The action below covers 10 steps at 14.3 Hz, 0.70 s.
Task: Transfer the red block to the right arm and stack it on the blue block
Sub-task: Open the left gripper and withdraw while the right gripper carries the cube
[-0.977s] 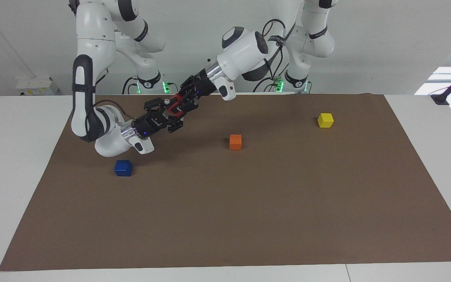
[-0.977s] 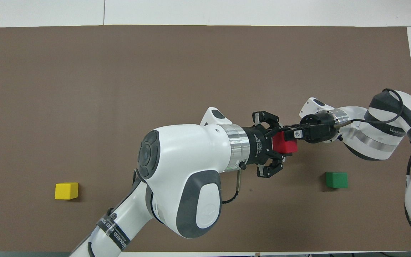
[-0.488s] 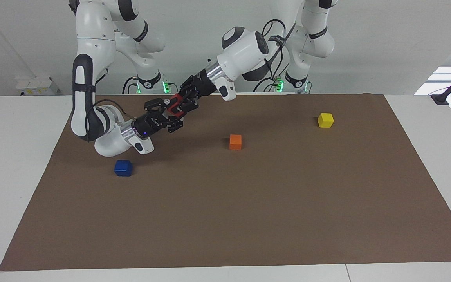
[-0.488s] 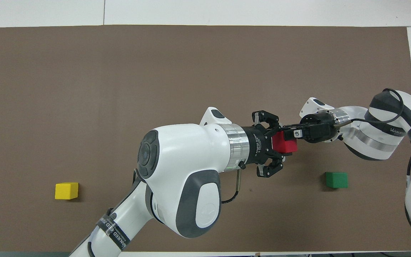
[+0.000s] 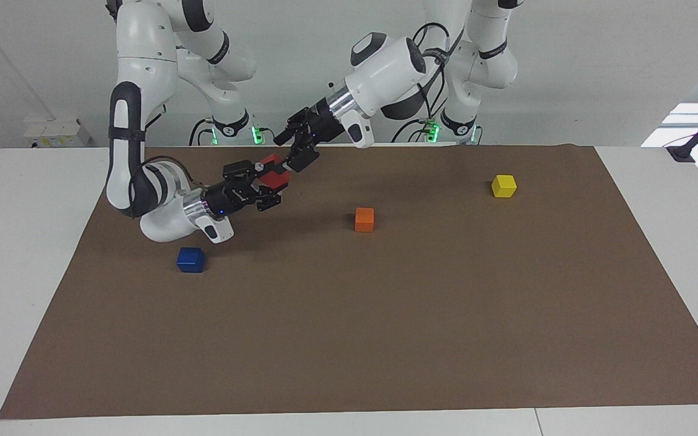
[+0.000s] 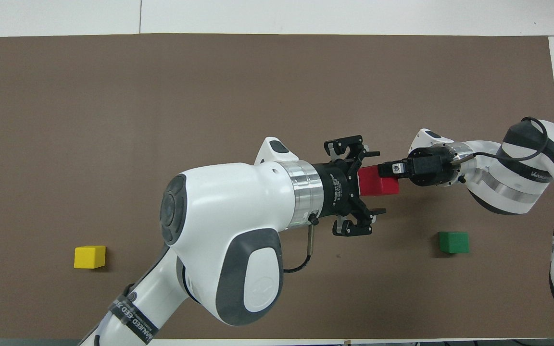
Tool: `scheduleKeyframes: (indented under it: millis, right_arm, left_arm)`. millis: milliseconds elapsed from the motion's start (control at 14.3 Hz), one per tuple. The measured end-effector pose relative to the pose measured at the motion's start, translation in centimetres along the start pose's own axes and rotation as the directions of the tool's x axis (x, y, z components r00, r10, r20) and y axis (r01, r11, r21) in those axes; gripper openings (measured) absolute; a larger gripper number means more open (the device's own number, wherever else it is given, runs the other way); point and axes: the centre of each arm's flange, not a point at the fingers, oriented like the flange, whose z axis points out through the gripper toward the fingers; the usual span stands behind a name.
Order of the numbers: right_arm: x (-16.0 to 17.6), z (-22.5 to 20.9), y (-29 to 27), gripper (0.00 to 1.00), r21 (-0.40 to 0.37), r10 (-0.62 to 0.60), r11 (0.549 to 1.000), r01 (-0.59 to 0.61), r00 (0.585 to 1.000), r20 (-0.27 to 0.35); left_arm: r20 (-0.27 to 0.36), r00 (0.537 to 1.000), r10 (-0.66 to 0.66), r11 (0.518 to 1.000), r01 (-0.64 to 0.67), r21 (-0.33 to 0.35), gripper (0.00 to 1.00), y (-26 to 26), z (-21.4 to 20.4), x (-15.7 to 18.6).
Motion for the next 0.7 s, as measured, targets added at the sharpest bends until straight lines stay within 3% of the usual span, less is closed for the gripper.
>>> scheduleKeyframes:
  millis: [209, 419, 558, 698]
  right_arm:
    - [2.1, -0.5, -2.2, 0.60, -0.119, 0.038, 0.992, -0.043, 0.998, -0.049]
    - [4.3, -3.0, -6.9, 0.60, -0.345, 0.068, 0.933, -0.105, 0.991, -0.117]
    - [5.2, -3.9, -11.6, 0.60, -0.488, 0.100, 0.855, -0.177, 0.979, -0.180]
    - [5.6, -4.1, -16.0, 0.60, -0.644, 0.115, 0.727, -0.239, 0.966, -0.230]
  left_arm:
    - [-0.011, 1.000, -0.023, 1.000, 0.023, -0.006, 1.00, 2.3, -5.6, 1.2]
    - [-0.041, 0.996, -0.079, 0.995, 0.076, -0.070, 1.00, 5.9, -10.8, 4.8]
    - [-0.078, 0.988, -0.130, 0.984, 0.119, -0.129, 1.00, 8.4, -13.4, 8.6]
    - [-0.121, 0.975, -0.189, 0.966, 0.162, -0.202, 1.00, 10.9, -17.0, 13.2]
